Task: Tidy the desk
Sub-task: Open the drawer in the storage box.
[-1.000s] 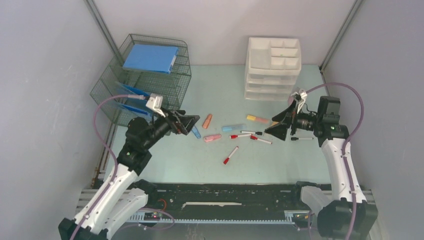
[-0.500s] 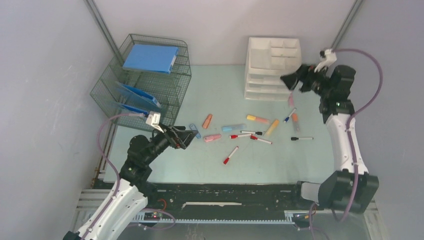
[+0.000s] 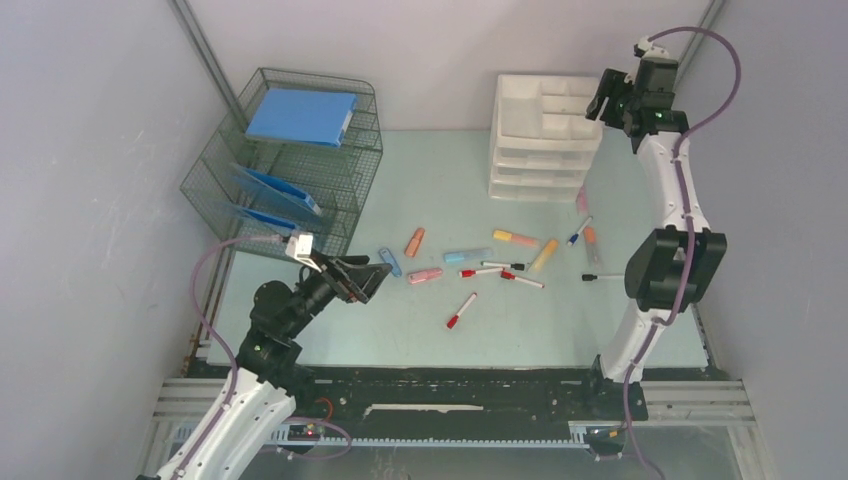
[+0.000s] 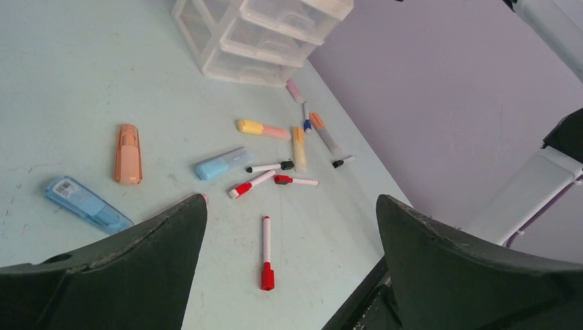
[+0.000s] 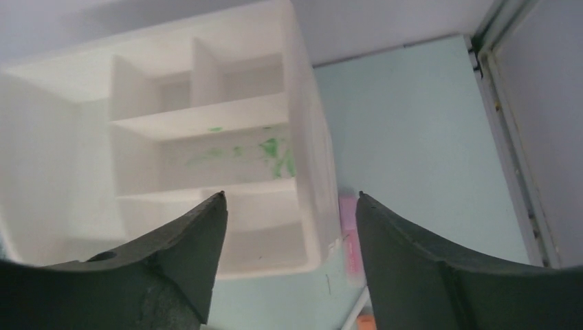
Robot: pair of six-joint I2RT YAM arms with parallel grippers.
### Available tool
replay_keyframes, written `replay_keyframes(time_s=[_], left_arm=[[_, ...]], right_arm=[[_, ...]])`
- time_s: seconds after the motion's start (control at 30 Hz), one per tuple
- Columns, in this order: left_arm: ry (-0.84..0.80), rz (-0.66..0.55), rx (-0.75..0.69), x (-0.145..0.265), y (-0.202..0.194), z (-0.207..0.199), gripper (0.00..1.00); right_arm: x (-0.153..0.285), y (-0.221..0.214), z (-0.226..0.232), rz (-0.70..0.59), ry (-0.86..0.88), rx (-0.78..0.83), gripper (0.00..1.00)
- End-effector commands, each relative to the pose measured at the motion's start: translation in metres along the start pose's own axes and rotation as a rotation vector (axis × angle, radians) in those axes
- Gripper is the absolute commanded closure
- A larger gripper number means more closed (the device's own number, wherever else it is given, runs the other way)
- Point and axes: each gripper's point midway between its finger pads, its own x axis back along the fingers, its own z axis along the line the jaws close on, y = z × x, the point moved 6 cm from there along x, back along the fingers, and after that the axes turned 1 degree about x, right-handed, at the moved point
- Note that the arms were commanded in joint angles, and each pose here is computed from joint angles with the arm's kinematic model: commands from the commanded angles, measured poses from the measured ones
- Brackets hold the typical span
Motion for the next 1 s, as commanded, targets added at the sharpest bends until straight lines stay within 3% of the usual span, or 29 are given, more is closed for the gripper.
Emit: replay_keyframes(time_s=[0.0,0.23,0.33,0.47,0.57,0.7,0.97], left_arm=[[-0.006,-0.023,0.016,0.000,0.002,-0.002,0.00],[0.011,-0.011,0.027,-0.002,-0.001,0.002,0.00],[0.017,-0.005,0.036,-0.002,-0.004,0.004,0.00],[0.008,-0.001,0.049,-0.005,-0.004,0.003,0.00],[-0.014,0.003,0.069,-0.008,-0.005,-0.001,0.00],[-0.064,0.001,0.101,-0.015,-0.006,-0.011,0.00],[-0.088,-0.081,0.222,-0.053,0.009,-0.033,0.00]], right_arm=[[-0.012,0.001,-0.005,0.037,-0.052,0.031,0.27],[-0.038,-0.007,-0.011,0.035,-0.086,0.086,0.32],[-0.043,-0.012,-0.010,0.048,-0.074,0.106,0.40],[-0.049,-0.018,-0.008,0.070,-0.033,0.121,0.61],[-0.049,-0.022,-0.005,0.085,-0.005,0.115,0.83],[-0.038,-0.021,0.006,0.088,0.054,0.049,1.00],[0.007,-0.020,0.044,0.023,0.112,-0.165,1.00]])
